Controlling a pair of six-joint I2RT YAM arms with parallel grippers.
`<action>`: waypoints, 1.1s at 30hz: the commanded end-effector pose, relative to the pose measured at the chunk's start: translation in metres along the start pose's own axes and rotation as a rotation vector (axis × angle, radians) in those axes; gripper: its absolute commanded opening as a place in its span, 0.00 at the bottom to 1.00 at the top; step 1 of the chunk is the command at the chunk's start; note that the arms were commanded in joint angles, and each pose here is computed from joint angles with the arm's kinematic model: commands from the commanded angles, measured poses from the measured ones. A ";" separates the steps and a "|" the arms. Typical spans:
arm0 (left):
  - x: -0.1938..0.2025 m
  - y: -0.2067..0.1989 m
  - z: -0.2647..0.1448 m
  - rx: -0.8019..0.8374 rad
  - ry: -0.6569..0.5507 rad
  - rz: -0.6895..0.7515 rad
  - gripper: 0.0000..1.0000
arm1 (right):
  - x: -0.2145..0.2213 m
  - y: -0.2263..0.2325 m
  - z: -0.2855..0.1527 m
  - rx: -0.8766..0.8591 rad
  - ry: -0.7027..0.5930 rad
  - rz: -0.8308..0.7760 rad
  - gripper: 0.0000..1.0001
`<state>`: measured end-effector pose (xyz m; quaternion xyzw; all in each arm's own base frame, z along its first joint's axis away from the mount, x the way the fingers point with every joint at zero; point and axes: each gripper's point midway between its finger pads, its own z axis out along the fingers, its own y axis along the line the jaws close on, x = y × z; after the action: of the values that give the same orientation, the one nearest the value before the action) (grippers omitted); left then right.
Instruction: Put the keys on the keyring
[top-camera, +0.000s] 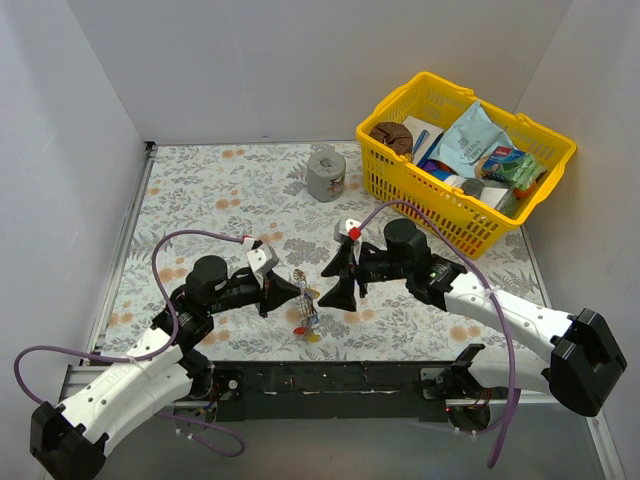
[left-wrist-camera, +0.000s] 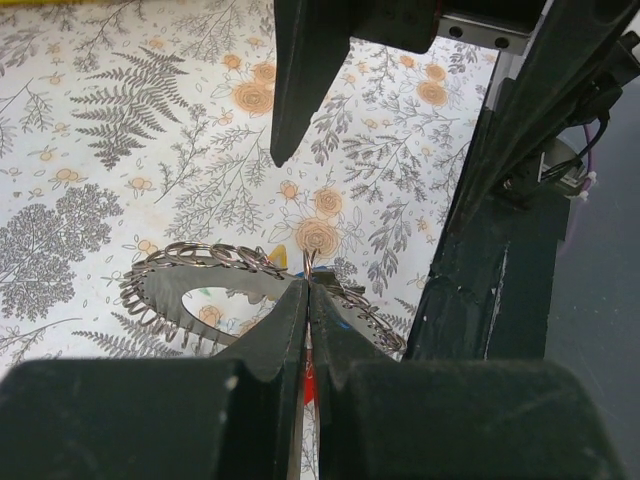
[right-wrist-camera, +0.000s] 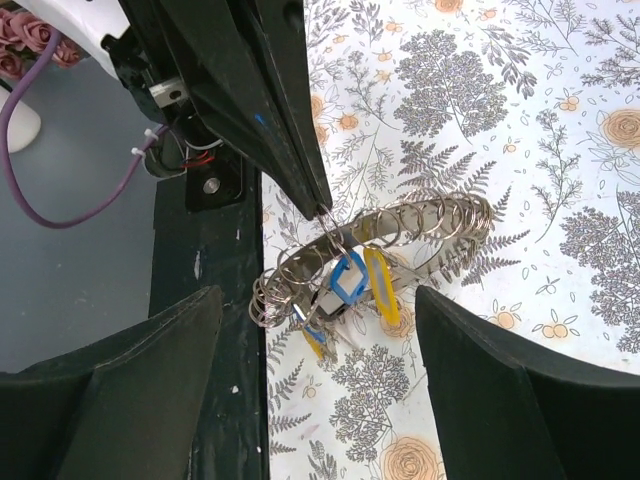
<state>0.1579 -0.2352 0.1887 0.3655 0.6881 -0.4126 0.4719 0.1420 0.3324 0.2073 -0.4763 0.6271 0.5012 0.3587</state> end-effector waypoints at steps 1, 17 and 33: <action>-0.020 -0.015 -0.004 0.075 -0.092 0.088 0.00 | -0.025 0.006 -0.003 -0.025 -0.117 -0.162 0.84; -0.021 -0.033 -0.008 0.180 -0.128 0.148 0.00 | -0.028 0.030 0.012 -0.221 -0.136 -0.184 0.58; -0.021 -0.034 -0.008 0.180 -0.129 0.143 0.00 | -0.015 0.025 0.022 -0.226 -0.101 -0.137 0.42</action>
<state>0.1325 -0.2411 0.1993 0.4172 0.6219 -0.4550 0.4818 0.1216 0.3523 0.2093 -0.5228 0.5374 0.5582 0.3554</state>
